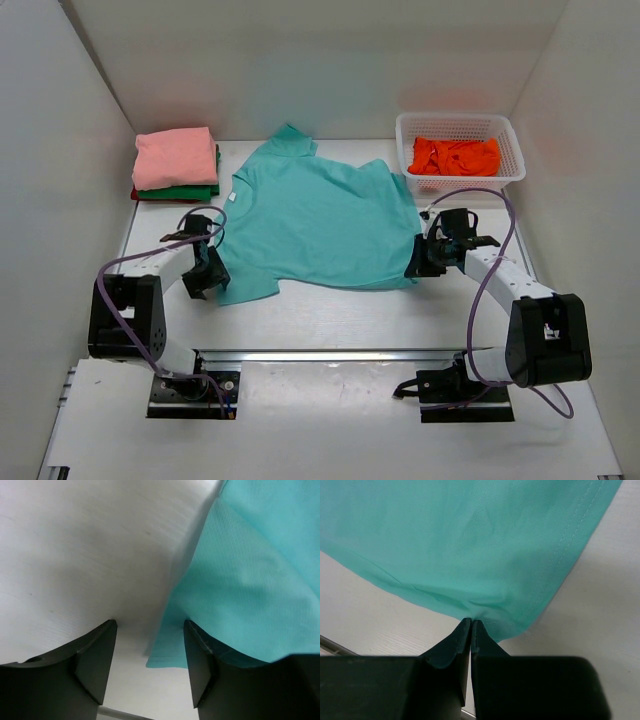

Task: Fold and stack the t-shirts
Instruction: Grap the side of the flattened tshirt closest away from the robot with both arms, then fold the flattened tshirt in 1/3 of the way

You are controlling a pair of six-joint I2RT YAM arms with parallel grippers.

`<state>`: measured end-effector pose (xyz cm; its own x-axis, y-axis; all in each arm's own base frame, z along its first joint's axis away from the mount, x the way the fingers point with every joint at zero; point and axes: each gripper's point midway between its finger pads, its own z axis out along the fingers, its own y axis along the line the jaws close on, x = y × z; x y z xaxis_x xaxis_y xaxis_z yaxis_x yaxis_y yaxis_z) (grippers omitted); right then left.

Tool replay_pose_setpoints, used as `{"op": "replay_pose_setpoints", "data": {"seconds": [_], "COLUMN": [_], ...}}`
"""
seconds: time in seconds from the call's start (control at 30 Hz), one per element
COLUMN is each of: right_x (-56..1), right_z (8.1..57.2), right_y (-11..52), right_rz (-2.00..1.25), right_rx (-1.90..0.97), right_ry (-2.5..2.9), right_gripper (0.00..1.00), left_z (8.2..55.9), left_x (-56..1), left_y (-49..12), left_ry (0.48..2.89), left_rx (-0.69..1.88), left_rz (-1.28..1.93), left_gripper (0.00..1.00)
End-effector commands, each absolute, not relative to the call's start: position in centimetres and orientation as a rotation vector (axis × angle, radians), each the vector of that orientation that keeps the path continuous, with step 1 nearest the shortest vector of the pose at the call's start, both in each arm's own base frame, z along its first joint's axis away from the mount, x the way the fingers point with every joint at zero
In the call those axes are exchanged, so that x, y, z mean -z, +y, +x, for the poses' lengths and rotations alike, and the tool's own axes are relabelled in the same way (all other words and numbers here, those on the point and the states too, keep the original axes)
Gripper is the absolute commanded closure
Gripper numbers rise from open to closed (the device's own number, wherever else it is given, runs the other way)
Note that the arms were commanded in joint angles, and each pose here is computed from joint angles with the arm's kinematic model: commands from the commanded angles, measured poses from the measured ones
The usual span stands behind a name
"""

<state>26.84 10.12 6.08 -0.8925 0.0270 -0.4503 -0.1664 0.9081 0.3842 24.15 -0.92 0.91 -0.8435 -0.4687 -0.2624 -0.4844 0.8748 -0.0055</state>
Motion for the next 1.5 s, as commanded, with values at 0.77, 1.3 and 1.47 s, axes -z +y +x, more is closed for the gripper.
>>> {"op": "replay_pose_setpoints", "data": {"seconds": [0.77, 1.3, 1.47], "right_x": [-9.6, -9.2, -8.8], "right_z": [20.7, 14.7, 17.8], "right_y": [9.7, 8.3, 8.1], "right_rz": [-0.196, -0.016, -0.001], "right_rx": [-0.505, -0.572, -0.548], "right_ry": [2.715, 2.991, 2.97], "right_gripper": [1.0, 1.0, 1.0], "left_z": [14.9, 18.4, 23.1], "left_x": [-9.9, -14.4, -14.1], "left_y": [-4.7, -5.2, -5.1], "left_ry": [2.715, 2.563, 2.541], "left_rx": [0.263, 0.359, 0.353], "left_rz": [-0.767, -0.841, -0.842], "left_gripper": [1.0, 1.0, 1.0]}}
